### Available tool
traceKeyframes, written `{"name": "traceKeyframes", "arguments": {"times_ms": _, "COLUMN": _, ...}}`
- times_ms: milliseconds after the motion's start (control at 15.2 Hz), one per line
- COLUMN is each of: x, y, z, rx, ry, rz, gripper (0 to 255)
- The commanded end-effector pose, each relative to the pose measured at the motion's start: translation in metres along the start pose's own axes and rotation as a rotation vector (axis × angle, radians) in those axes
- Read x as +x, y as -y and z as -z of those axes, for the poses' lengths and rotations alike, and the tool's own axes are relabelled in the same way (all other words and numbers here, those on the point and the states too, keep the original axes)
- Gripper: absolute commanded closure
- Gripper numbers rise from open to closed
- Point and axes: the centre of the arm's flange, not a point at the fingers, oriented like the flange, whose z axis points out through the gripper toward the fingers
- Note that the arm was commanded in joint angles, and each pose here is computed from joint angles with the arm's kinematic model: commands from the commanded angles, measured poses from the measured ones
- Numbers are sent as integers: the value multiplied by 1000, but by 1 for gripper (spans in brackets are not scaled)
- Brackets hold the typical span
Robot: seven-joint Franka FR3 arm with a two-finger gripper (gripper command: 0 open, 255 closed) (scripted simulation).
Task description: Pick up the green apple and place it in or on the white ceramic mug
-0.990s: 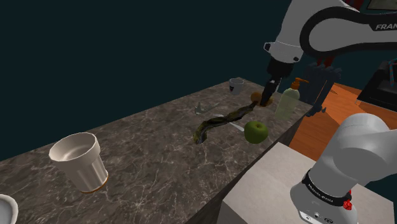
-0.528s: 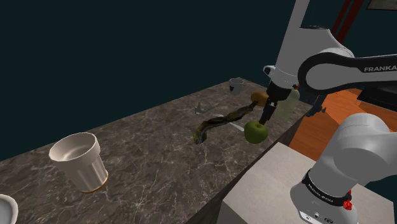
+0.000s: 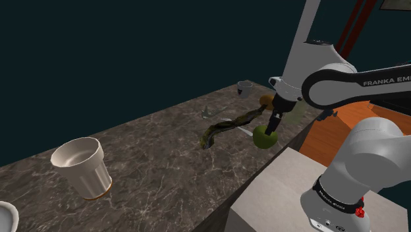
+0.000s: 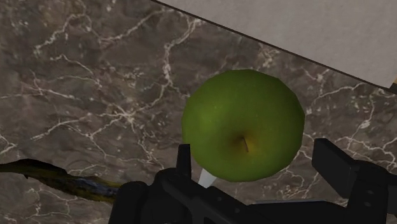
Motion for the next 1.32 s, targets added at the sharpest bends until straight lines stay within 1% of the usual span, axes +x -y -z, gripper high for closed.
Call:
{"name": "traceKeyframes", "arguments": {"times_ms": 0, "x": 0, "y": 0, "z": -1, "rx": 0, "ry": 0, "rz": 0, "gripper": 0}}
{"name": "traceKeyframes", "arguments": {"times_ms": 330, "x": 0, "y": 0, "z": -1, "rx": 0, "ry": 0, "rz": 0, "gripper": 0}}
{"name": "traceKeyframes", "arguments": {"times_ms": 396, "x": 0, "y": 0, "z": -1, "rx": 0, "ry": 0, "rz": 0, "gripper": 255}}
{"name": "traceKeyframes", "arguments": {"times_ms": 990, "x": 0, "y": 0, "z": -1, "rx": 0, "ry": 0, "rz": 0, "gripper": 255}}
{"name": "traceKeyframes", "arguments": {"times_ms": 1254, "x": 3, "y": -1, "z": 20, "rx": 0, "ry": 0, "rz": 0, "gripper": 255}}
